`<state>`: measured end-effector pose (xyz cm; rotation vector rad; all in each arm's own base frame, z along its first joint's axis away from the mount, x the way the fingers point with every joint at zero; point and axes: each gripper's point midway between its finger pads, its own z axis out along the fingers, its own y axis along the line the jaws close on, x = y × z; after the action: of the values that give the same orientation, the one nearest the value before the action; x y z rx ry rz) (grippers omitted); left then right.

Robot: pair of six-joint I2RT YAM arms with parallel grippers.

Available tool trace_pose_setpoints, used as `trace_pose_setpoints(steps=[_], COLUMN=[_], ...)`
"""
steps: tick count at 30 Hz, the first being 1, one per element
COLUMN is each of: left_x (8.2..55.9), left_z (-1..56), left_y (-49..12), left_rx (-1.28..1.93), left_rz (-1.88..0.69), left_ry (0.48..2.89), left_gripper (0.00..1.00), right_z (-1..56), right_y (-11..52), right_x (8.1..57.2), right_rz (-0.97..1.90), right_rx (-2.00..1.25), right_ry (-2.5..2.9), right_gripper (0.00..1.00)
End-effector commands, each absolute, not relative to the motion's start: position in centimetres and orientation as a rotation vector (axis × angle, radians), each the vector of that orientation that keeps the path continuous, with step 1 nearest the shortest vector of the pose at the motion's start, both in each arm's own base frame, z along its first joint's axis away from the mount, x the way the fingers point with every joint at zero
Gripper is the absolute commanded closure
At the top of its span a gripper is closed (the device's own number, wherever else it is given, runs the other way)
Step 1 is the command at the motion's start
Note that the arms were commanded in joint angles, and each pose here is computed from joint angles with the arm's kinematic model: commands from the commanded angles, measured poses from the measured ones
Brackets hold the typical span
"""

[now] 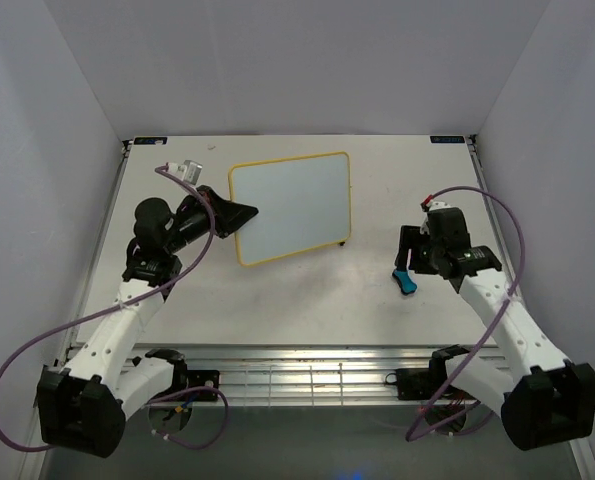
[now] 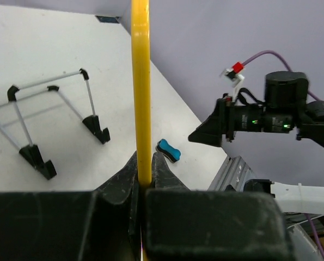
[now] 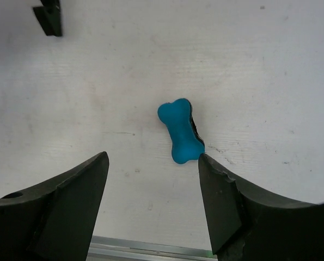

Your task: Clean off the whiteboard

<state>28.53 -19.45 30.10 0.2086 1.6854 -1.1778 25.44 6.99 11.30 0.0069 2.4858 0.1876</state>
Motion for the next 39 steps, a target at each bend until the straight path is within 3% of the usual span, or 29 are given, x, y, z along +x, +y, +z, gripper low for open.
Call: trace_pose_setpoints(steps=[1,11,19,27,28,39], left_x=[28.6,33.7,39.8,42.8,43.0,46.1], left_z=[34.9,33.5,28.4,25.6,25.2,21.8], left_y=[-20.4,-23.3,-24.8,-24.4,-24.2,-23.2], left_rx=[0.385,0.555,0.621,0.63,0.638,0.664], left_rz=[-1.203,-1.37,-1.394,-1.375,-1.377,-1.383], left_ry=[1.4,1.237,1.305,1.335,1.34,1.37], left_gripper=[1.0,1.0,1.0,1.0,1.0,1.0], right_z=[16.8,21.0,22.0,21.9,21.8,22.0], right_y=[7.6,9.3,9.6,9.7,9.7,9.6], right_x=[25.3,21.8,19.8,19.1,19.1,19.1], right_rz=[0.264,0.444,0.485,0.496,0.499,0.488], right_rx=[-0.029,-0.106,-0.162,-0.193,-0.196,-0.216], right_ry=[2.329,2.221,2.194,2.196,2.195,2.192], right_gripper=[0.27,0.17,0.07,0.02,0.1,0.1])
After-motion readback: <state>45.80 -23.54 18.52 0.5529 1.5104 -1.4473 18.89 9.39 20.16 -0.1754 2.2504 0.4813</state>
